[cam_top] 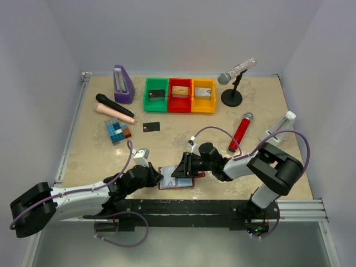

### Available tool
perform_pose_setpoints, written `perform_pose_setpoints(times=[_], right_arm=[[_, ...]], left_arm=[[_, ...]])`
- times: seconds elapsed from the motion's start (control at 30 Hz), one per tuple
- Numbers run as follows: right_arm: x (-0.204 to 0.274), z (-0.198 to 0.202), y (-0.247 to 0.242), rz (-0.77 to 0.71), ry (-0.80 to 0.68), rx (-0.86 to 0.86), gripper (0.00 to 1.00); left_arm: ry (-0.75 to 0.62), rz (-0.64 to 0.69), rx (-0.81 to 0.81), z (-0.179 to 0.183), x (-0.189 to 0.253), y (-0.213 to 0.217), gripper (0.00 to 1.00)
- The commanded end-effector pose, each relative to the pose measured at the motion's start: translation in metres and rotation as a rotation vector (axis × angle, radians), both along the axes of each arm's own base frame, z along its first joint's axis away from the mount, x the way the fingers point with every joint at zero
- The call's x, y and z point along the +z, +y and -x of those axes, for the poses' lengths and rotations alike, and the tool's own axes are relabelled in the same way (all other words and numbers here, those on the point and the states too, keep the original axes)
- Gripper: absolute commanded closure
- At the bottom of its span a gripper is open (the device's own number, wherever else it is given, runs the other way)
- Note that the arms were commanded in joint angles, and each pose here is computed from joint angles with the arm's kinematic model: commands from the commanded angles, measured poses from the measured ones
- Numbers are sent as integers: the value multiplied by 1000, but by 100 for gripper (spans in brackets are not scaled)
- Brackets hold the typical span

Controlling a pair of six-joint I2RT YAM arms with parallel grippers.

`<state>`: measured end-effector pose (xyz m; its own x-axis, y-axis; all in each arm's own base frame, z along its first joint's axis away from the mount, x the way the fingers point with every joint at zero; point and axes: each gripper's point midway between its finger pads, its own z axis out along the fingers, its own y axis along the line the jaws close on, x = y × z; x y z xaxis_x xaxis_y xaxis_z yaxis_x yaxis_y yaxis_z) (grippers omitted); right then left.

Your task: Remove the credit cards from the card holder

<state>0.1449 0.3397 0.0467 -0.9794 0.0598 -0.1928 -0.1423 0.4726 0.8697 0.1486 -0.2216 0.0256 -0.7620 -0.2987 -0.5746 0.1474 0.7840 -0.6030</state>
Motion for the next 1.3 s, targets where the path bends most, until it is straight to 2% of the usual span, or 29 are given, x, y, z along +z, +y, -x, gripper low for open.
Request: perform_pose_setpoints(times=[0.0,0.33,0.57,1.27], right_arm=[[21,-4,14,-104,-44,26,62],[18,-4,18,-112,-17,39,61],[18,-10,16,-115,-21,-17,61],[18,-15,21,-141,9,-36,60]], left_arm=[[36,-57,0,7,-20,12,100],[48,-23,-19,11,-23,6,100],[57,-7,-25,13,-23,5,100],[51,-20,11,12,-21,14,98]])
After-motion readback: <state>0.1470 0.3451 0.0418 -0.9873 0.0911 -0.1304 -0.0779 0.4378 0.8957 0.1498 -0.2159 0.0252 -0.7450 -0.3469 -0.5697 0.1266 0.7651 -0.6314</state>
